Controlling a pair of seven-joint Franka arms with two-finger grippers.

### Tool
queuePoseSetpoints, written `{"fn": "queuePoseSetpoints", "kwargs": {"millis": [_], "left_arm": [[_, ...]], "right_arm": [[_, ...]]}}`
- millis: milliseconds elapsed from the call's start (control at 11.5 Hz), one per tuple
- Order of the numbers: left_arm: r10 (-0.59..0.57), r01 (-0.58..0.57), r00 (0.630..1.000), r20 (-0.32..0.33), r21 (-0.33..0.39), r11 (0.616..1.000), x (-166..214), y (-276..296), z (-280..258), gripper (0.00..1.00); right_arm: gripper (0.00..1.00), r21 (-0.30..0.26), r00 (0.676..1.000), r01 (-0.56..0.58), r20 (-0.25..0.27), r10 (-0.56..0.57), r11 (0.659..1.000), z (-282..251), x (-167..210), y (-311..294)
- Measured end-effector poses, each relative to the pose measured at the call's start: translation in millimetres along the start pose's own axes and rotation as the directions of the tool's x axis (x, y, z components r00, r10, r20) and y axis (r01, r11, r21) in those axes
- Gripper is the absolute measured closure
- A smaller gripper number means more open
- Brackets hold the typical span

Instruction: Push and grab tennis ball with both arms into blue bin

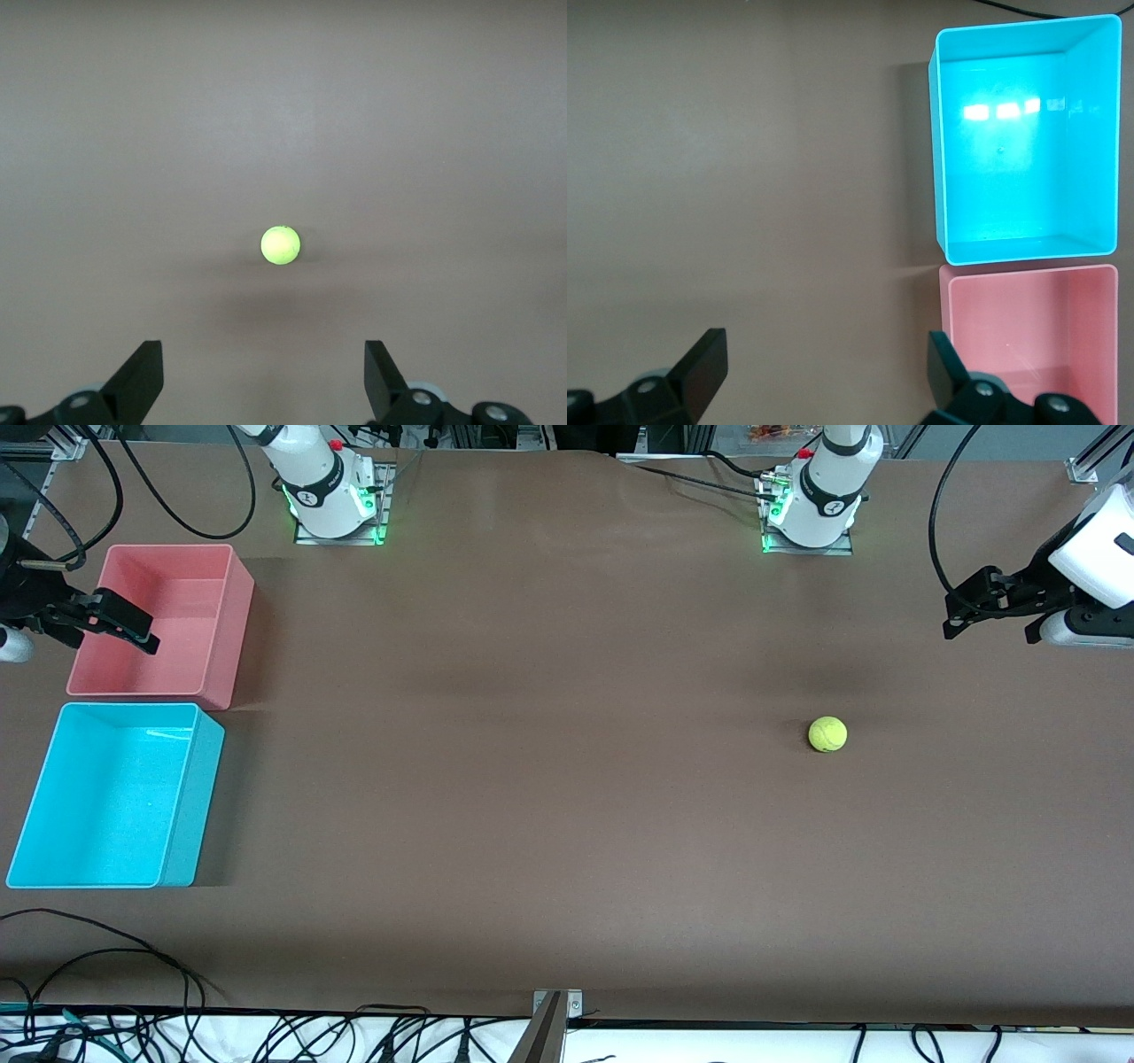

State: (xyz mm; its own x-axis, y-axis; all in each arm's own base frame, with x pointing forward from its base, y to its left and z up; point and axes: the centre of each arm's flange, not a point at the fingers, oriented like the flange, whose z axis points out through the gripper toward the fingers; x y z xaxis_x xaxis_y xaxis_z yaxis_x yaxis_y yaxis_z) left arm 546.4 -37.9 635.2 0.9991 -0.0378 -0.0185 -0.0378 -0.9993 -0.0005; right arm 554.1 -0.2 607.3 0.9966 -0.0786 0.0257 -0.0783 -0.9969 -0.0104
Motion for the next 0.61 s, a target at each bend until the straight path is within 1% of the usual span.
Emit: {"fn": "queuePoseSetpoints", "kwargs": {"millis": [607], "left_arm": [[-0.005,0.005,1.0,0.0,0.0,1.0,0.1,-2.4,0.0,0.0]], "right_arm": [[0.0,0.0,1.0,0.0,-0.002,0.0,1.0,-0.5,0.1,-0.1]]}}
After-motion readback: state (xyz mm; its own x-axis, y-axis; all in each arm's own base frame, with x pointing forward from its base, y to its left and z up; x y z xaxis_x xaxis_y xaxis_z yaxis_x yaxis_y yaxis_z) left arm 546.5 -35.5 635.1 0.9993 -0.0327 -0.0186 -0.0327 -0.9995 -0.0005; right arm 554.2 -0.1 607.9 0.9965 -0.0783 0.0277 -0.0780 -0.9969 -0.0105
